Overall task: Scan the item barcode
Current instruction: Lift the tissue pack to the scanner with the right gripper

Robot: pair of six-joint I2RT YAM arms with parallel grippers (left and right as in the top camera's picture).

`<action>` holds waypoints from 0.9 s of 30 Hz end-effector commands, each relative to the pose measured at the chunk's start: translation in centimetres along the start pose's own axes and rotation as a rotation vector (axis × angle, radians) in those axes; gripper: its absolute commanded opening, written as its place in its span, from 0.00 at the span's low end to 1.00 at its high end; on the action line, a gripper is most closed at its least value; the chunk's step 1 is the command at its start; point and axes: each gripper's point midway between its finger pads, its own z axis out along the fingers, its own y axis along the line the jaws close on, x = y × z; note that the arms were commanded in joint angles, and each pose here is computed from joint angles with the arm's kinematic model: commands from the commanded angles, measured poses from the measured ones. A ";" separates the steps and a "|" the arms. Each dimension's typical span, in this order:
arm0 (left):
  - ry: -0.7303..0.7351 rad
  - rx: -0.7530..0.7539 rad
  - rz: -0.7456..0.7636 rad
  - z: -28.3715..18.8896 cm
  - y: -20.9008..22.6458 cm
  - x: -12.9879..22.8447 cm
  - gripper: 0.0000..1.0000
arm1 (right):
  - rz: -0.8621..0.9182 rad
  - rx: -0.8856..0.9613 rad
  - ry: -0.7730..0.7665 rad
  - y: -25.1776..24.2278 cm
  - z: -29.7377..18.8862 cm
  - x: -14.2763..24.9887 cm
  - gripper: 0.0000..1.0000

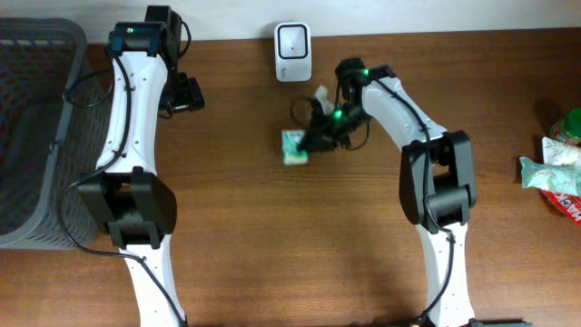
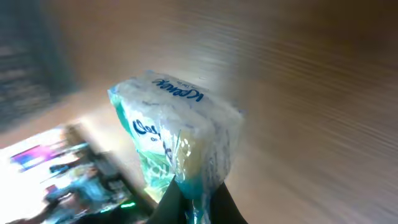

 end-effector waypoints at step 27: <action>-0.013 -0.010 0.003 -0.5 0.3 0.0 0.99 | -0.090 -0.120 -0.296 3.4 -7.4 -6.5 0.04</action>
